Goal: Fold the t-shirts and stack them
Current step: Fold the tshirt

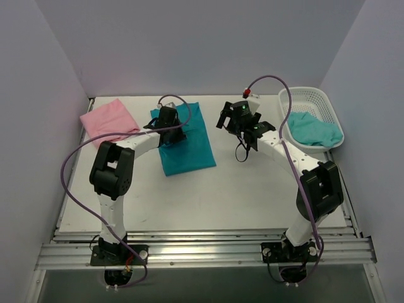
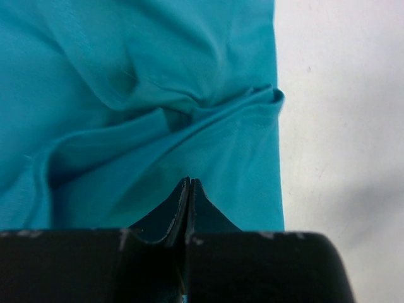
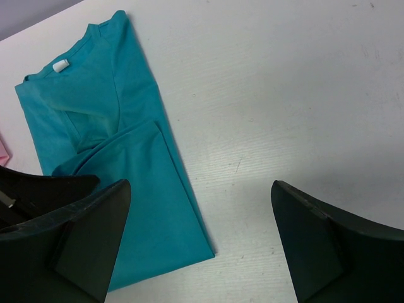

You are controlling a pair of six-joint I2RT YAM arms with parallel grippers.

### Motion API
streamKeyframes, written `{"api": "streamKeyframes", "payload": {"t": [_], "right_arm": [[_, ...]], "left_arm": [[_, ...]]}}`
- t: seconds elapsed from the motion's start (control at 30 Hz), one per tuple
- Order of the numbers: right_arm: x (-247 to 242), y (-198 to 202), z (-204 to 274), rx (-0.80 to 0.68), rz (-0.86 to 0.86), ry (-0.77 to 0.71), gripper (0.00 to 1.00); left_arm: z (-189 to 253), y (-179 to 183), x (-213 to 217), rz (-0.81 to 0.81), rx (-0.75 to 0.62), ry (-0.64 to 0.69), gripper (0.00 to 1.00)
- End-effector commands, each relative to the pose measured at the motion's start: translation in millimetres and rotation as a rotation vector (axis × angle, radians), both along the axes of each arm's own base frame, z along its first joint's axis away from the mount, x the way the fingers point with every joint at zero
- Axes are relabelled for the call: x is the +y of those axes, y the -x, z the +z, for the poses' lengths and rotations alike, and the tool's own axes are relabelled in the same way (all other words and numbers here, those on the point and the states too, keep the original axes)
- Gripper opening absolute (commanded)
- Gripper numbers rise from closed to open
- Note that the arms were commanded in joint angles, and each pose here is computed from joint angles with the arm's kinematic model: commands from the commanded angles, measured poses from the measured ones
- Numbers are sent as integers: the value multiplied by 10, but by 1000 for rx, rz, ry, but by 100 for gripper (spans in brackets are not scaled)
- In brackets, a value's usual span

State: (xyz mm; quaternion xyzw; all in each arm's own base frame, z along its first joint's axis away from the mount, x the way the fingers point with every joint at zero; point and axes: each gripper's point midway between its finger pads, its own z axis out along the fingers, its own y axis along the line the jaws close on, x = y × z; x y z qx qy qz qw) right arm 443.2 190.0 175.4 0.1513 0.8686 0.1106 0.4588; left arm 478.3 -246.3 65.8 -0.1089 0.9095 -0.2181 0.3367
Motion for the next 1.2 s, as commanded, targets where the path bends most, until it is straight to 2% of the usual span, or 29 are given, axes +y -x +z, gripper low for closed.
{"api": "streamKeyframes", "payload": {"t": [0.0,0.3,0.53,0.63,0.73,0.77,0.8,0.9,0.93,0.97,1.0,1.03,1.07,1.1,1.13,1.17], "right_arm": [[-64,-21,37,-15,-11,17,88],[-86,-37,-39,-1,-18,25,88],[-88,-45,-106,11,-21,33,88],[-96,-45,-96,4,-25,33,88],[-122,-46,-105,1,-31,45,88],[-132,-45,-96,0,-34,48,88],[-147,-44,-61,-6,-39,51,88],[-184,3,27,-15,-42,55,89],[-191,15,62,-22,-41,53,89],[-200,40,115,-31,-41,46,90],[-205,57,134,-33,-41,42,90],[-220,104,96,-20,-43,39,90],[-228,137,115,-22,-41,29,91],[-218,168,90,-14,-35,19,91],[-220,251,-33,18,-29,7,91],[-227,297,-36,17,-29,-5,91]], "left_arm": [[81,-256,404,91,-26,-51,2],[-122,-456,1020,201,17,-66,2],[-50,-707,1279,232,-2,-83,2],[54,-794,1373,239,-10,-80,2],[350,-832,1395,243,-92,-57,3],[437,-821,1397,243,-112,-51,8],[624,-774,1407,246,-145,-43,34],[1083,-664,1465,270,-224,-34,89],[1059,-567,1489,280,-211,-39,93],[1309,-476,1502,286,-254,-27,94],[1365,-390,1515,293,-259,-23,95],[1230,-242,1549,312,-226,-27,95],[1398,-105,1554,320,-256,-11,95],[1380,5,1523,328,-251,4,95],[1107,199,1536,339,-201,-6,95],[1198,337,1519,342,-225,15,95]]}}
